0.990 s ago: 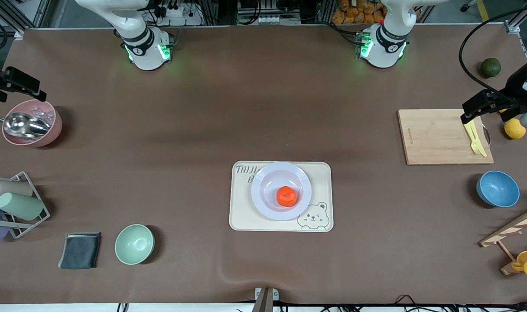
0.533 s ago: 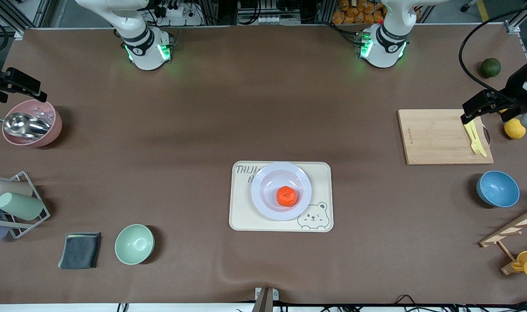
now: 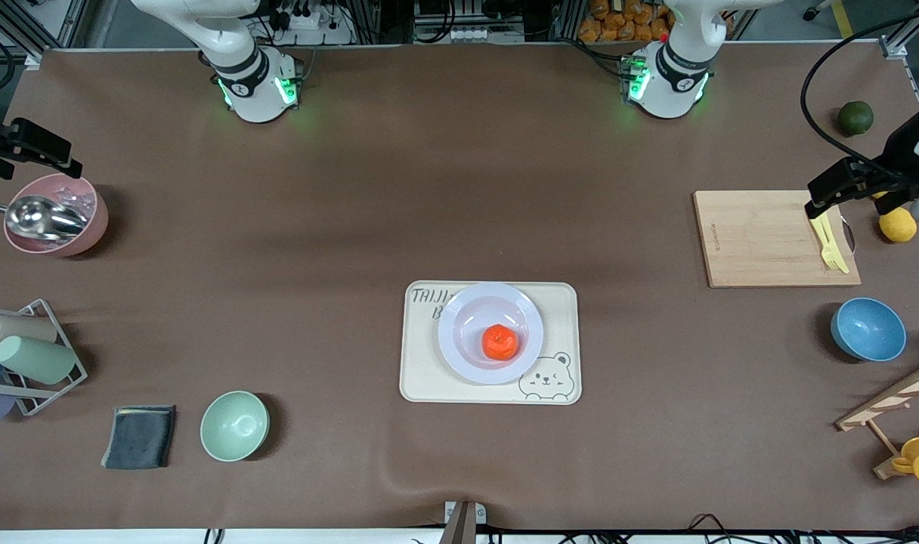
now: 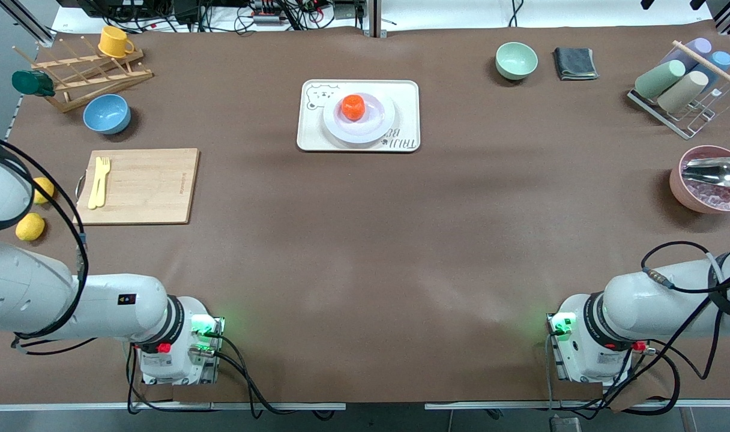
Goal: Place orange and plate with both arms
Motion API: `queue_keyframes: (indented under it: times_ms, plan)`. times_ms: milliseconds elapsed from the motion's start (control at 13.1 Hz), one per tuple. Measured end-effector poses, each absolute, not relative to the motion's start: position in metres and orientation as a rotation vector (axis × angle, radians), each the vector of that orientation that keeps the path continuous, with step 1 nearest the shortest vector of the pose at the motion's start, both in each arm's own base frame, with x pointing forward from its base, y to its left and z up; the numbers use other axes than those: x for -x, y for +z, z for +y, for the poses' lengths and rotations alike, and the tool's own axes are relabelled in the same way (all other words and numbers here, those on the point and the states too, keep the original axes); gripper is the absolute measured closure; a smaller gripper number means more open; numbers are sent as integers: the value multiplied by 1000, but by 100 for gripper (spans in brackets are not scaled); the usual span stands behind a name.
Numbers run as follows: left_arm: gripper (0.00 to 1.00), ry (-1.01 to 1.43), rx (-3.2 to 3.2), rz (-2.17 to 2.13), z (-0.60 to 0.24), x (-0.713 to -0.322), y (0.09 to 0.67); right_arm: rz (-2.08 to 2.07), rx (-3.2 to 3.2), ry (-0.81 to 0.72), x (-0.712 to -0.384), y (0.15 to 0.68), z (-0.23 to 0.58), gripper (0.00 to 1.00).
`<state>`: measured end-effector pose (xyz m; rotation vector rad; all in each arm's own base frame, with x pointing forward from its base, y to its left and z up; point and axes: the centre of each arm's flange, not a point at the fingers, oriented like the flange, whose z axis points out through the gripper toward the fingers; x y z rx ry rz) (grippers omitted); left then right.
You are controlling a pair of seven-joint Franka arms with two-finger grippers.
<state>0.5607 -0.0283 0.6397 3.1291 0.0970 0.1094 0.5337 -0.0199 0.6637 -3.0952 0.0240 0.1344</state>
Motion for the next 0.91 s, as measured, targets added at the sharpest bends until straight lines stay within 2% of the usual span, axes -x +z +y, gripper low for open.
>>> queue_keyframes:
  times_ms: [914]
  plan:
    - [0, 113, -3129, 94, -30, -561, 641, 16, 3095, 134, -534, 663, -17, 0]
